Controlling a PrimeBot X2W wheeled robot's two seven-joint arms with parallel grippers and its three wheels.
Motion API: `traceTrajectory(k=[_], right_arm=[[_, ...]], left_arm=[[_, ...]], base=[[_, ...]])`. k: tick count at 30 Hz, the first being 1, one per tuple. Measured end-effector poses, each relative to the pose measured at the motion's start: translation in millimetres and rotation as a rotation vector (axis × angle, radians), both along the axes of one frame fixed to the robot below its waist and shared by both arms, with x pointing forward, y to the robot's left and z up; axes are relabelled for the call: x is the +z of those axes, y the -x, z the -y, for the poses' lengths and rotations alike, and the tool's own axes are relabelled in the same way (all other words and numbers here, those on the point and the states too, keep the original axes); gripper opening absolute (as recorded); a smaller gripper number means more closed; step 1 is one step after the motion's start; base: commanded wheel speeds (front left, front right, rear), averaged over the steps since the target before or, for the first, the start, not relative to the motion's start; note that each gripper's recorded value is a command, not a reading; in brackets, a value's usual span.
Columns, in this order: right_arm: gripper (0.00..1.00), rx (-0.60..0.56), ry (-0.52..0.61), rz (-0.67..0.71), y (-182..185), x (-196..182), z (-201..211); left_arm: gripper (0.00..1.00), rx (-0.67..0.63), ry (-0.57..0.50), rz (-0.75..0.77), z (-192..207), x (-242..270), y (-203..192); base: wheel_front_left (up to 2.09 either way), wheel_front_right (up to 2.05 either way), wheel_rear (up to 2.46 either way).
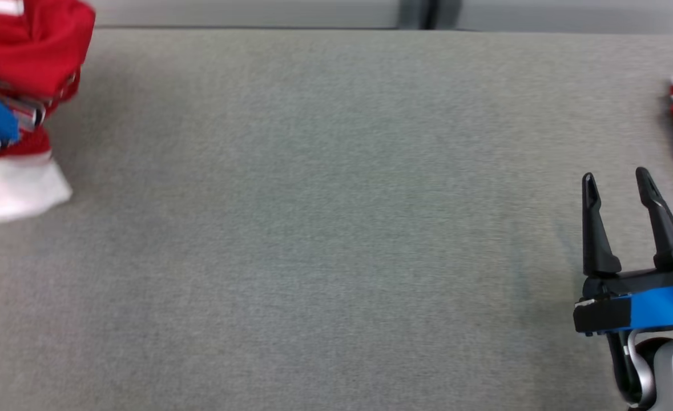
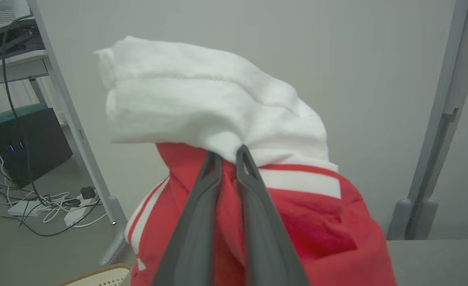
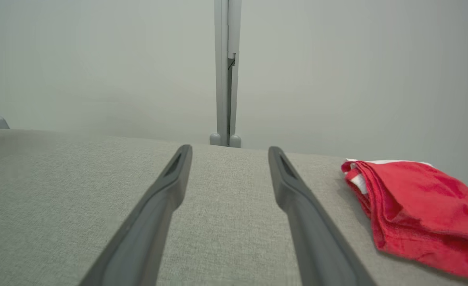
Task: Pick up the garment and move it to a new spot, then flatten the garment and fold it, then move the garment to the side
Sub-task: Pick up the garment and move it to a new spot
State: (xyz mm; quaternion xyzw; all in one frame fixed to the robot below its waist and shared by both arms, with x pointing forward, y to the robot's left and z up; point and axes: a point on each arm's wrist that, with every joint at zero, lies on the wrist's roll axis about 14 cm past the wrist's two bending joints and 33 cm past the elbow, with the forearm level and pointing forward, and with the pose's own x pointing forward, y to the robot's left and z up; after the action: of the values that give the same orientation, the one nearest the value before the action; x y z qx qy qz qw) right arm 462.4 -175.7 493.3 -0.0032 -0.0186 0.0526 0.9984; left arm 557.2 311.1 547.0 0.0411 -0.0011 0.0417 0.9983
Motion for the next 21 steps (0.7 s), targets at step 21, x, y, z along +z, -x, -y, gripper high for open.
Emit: traceTrajectory(k=[21], right_arm=[[1.0, -0.245, -0.085, 0.027, 75.4, 9.9, 74.8]], left_arm=[[0.0, -0.704, 0.022, 0.43, 301.9, 151.9, -10.0]], base=[[0.0, 0.0, 0.0]])
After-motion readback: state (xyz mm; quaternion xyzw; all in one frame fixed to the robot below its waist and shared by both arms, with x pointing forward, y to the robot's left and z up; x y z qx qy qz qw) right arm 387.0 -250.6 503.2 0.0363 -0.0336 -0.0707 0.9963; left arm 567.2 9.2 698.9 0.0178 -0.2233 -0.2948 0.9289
